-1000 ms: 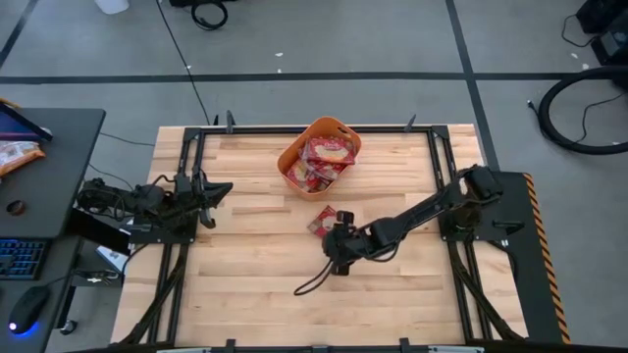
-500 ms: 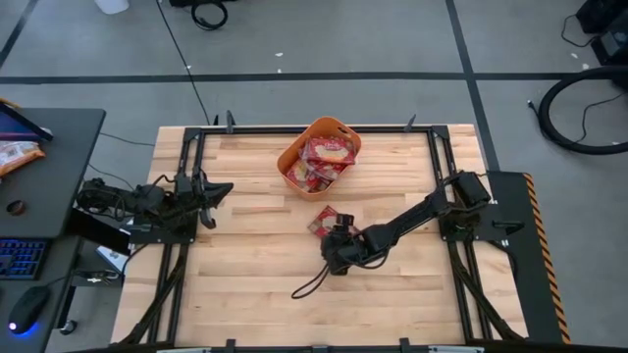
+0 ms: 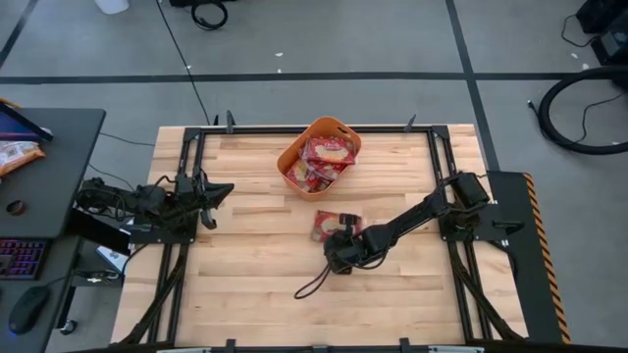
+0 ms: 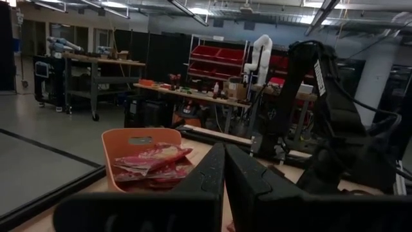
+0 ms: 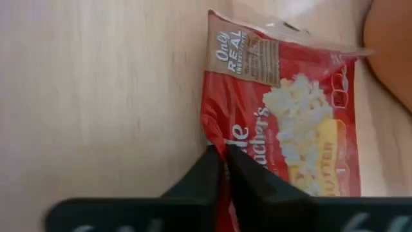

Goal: Sort popcorn bags into baskets
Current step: Put the red popcorn bag into the orange bin

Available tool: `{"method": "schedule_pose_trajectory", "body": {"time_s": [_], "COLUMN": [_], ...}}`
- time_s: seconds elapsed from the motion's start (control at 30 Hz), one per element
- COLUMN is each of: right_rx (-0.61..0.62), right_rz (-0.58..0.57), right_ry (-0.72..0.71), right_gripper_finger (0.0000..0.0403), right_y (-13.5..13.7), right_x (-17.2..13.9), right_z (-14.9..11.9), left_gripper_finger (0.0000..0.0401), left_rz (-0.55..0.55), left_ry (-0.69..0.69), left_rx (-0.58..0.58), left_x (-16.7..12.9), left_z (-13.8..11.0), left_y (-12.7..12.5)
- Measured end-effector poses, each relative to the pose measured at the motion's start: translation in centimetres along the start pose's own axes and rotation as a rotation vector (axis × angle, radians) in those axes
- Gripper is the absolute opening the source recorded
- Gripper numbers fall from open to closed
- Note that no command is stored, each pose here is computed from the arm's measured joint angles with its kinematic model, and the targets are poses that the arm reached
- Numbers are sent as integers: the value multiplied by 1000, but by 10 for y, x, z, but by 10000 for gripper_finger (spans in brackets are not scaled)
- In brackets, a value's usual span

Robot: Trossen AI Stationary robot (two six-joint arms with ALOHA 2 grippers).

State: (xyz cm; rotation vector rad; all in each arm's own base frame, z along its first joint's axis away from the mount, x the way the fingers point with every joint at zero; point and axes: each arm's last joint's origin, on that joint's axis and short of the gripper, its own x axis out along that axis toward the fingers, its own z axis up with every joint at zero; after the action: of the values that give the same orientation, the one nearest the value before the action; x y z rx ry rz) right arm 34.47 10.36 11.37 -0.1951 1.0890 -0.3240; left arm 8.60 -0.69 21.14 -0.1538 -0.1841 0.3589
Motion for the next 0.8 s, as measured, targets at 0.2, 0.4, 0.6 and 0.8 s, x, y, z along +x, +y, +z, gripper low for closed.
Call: {"method": "schedule_pose_trajectory", "body": {"time_s": [0.2,0.4,0.6,0.8], "right_rx": [-96,-128,-123,-251], "right_rz": [-26,-145,-303,-404], "right_ry": [56,81,43,-3], "right_gripper_finger": [15,7,4,5], "right_y": [-5,-24,-51,-84], "right_x": [-11,-47,-81,-102], "right_z": [-1,7,7,17], "left_gripper_finger": [16,16,16,16], "left_rz": [0,0,0,0], "left_ry": [0,-1,0,0], "left_rx": [1,0,0,0], "left_x": [0,0,0,0], "left_z": [0,0,0,0], "left_y": [0,0,0,0]}}
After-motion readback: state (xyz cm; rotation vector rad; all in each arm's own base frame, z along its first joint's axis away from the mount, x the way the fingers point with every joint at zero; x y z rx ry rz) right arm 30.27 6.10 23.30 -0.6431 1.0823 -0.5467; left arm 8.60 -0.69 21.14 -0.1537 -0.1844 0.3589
